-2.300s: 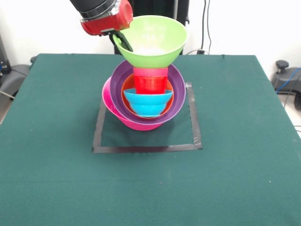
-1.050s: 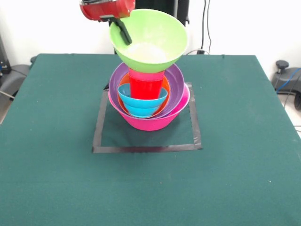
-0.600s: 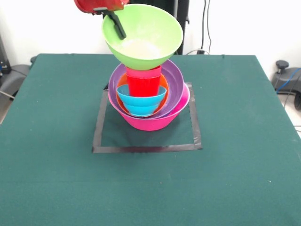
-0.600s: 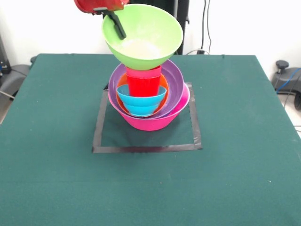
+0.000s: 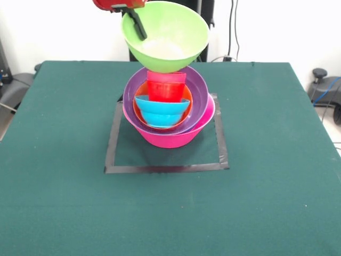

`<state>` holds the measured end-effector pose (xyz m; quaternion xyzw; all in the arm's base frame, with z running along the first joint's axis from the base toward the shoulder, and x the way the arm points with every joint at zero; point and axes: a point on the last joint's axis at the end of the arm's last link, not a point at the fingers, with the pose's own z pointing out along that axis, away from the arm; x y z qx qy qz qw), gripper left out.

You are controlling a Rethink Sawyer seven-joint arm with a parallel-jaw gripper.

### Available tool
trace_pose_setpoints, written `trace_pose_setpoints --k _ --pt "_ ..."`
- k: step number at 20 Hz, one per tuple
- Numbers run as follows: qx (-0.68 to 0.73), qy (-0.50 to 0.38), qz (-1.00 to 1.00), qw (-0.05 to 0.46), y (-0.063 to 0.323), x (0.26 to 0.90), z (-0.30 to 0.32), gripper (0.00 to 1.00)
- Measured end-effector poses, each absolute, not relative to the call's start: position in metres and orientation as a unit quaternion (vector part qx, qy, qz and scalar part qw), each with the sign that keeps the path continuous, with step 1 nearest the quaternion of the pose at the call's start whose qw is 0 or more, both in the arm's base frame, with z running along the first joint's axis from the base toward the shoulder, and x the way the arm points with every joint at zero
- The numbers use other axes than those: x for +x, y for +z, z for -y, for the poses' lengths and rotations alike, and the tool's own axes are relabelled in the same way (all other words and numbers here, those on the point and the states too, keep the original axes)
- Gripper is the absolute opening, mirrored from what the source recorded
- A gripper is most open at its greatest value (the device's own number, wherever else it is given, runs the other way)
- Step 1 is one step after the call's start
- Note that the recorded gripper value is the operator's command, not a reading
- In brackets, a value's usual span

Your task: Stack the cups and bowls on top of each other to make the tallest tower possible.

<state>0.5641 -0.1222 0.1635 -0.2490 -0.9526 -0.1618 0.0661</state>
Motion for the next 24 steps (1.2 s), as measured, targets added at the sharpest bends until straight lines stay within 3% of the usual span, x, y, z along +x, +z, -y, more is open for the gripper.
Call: trace_pose_setpoints --k 24 --pt "-0.283 -0.168 0.944 0.016 0.153 0.567 0.104 0.00"
